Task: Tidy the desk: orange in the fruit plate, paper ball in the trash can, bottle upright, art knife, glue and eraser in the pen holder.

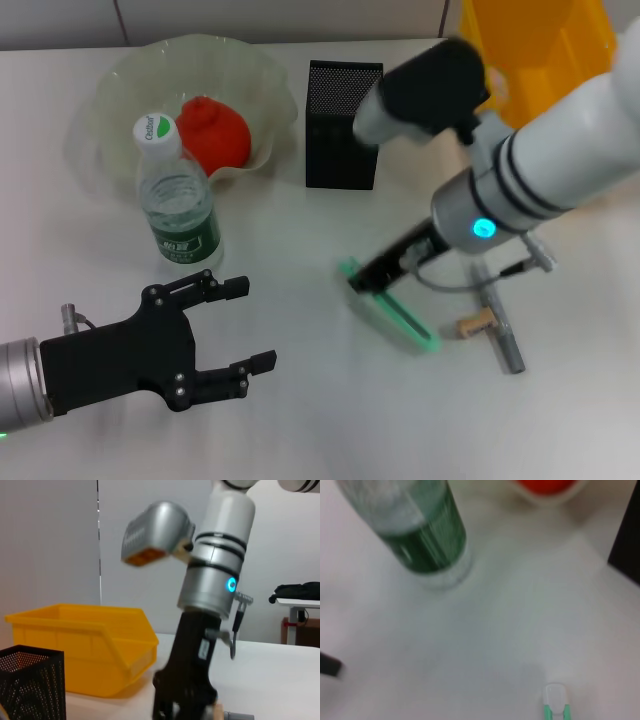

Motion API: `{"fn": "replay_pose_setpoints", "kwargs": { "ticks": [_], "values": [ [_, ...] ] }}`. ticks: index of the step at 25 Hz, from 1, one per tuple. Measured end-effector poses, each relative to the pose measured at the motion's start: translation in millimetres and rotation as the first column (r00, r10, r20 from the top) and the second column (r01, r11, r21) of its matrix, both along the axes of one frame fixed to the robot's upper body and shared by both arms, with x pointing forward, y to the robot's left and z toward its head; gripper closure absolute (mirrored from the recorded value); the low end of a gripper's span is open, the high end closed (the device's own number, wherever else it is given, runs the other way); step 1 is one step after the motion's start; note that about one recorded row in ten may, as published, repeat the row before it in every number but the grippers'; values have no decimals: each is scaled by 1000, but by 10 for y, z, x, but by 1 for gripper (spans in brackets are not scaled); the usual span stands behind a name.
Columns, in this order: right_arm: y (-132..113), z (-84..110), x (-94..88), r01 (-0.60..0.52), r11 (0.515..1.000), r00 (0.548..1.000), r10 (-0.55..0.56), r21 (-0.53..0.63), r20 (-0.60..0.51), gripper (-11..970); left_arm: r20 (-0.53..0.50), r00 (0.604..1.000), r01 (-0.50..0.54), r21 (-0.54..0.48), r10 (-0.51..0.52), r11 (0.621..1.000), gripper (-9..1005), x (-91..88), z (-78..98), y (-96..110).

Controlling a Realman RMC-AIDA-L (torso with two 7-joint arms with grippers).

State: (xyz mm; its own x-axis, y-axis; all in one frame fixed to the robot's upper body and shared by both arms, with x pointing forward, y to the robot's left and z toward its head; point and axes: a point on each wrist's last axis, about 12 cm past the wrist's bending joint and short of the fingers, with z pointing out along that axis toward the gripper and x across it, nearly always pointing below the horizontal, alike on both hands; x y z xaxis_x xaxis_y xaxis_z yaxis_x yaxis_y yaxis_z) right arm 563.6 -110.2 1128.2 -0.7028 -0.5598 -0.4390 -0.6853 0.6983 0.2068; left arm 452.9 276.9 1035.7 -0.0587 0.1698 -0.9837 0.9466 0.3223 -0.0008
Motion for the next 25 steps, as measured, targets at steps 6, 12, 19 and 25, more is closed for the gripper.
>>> {"fn": "replay_pose_setpoints", "kwargs": {
  "ticks": [6, 12, 19, 25],
  "values": [
    [-463, 491, 34, 62, 919, 958, -164, 390, 234, 763, -1, 1000, 7, -2, -7, 1000, 184, -11, 2, 1],
    [-806, 506, 51, -102, 744, 791, -342, 660, 507, 737, -12, 1000, 6, -6, -6, 1000, 184, -32, -16, -1],
    [-633, 93, 405, -250, 720, 670, -354, 648, 652, 707, -26, 1000, 9, -7, -9, 1000, 184, -38, -38, -18],
    [-554, -188, 595, -181, 773, 669, -356, 608, 652, 681, -27, 1000, 14, -8, -14, 1000, 184, -43, -38, -20]
  ]
}}
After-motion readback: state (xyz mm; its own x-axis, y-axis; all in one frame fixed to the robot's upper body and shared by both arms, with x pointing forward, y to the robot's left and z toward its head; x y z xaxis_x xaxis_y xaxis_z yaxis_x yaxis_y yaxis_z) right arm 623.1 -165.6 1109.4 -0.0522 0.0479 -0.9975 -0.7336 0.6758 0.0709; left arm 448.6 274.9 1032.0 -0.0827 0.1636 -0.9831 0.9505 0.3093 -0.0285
